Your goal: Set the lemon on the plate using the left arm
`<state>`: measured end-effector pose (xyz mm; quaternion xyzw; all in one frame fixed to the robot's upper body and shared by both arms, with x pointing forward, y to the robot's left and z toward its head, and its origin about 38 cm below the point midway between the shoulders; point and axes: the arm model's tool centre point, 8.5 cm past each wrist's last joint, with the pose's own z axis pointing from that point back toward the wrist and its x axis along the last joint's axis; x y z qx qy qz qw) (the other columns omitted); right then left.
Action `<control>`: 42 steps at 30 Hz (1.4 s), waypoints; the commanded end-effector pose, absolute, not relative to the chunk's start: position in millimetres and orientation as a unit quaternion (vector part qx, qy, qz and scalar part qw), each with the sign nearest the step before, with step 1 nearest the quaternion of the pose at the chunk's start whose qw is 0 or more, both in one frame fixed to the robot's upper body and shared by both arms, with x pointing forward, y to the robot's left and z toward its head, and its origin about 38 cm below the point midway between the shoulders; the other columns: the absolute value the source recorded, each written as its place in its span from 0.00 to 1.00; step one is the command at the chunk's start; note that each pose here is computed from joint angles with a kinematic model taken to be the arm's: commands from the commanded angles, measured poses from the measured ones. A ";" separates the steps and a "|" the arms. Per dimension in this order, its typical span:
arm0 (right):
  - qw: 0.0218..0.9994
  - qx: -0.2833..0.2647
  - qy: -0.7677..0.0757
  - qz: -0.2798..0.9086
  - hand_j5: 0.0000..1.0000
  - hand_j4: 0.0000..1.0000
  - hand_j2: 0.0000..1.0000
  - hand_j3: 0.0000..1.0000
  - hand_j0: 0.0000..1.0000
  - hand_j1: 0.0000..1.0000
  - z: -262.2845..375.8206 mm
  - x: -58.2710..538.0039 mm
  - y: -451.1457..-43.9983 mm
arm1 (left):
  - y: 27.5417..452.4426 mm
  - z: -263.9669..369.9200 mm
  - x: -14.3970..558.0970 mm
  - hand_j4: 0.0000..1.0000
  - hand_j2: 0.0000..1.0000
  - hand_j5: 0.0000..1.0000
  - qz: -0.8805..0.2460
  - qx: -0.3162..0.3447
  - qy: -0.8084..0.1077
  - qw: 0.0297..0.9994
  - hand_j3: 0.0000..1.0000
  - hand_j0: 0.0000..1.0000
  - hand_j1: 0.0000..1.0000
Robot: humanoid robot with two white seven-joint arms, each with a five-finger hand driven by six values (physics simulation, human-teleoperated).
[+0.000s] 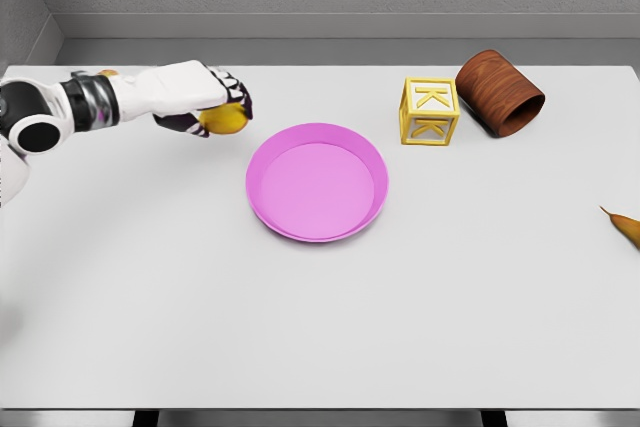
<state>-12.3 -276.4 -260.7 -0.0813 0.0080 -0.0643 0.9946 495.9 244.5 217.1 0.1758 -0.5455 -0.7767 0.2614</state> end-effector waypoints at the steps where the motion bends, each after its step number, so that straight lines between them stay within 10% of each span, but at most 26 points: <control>1: 0.995 -0.081 0.008 -0.064 1.00 1.00 1.00 1.00 1.00 1.00 -260.7 -12.3 -276.4 | 236.7 222.8 492.7 0.60 0.60 0.60 -0.776 0.174 -0.553 0.249 0.60 0.60 0.60; 37: 0.995 -0.081 0.008 -0.064 1.00 1.00 1.00 1.00 1.00 1.00 -260.7 -12.3 -276.4 | 142.5 211.7 451.7 0.58 0.58 0.58 -0.791 0.100 -0.584 0.151 0.58 0.58 0.58; 38: 0.995 -0.081 0.008 -0.064 1.00 1.00 1.00 1.00 1.00 1.00 -260.7 -12.3 -276.4 | 140.4 210.5 451.3 0.60 0.60 0.60 -0.792 0.099 -0.584 0.150 0.60 0.60 0.60; 40: 0.995 -0.081 0.008 -0.064 1.00 1.00 1.00 1.00 1.00 1.00 -260.7 -12.3 -276.4 | 138.9 212.0 450.0 1.00 1.00 1.00 -0.791 0.099 -0.586 0.146 1.00 1.00 1.00; 42: 0.995 -0.081 0.008 -0.064 1.00 1.00 1.00 1.00 1.00 1.00 -260.7 -12.3 -276.4 | 139.8 211.7 450.1 1.00 1.00 1.00 -0.791 0.099 -0.585 0.147 1.00 1.00 1.00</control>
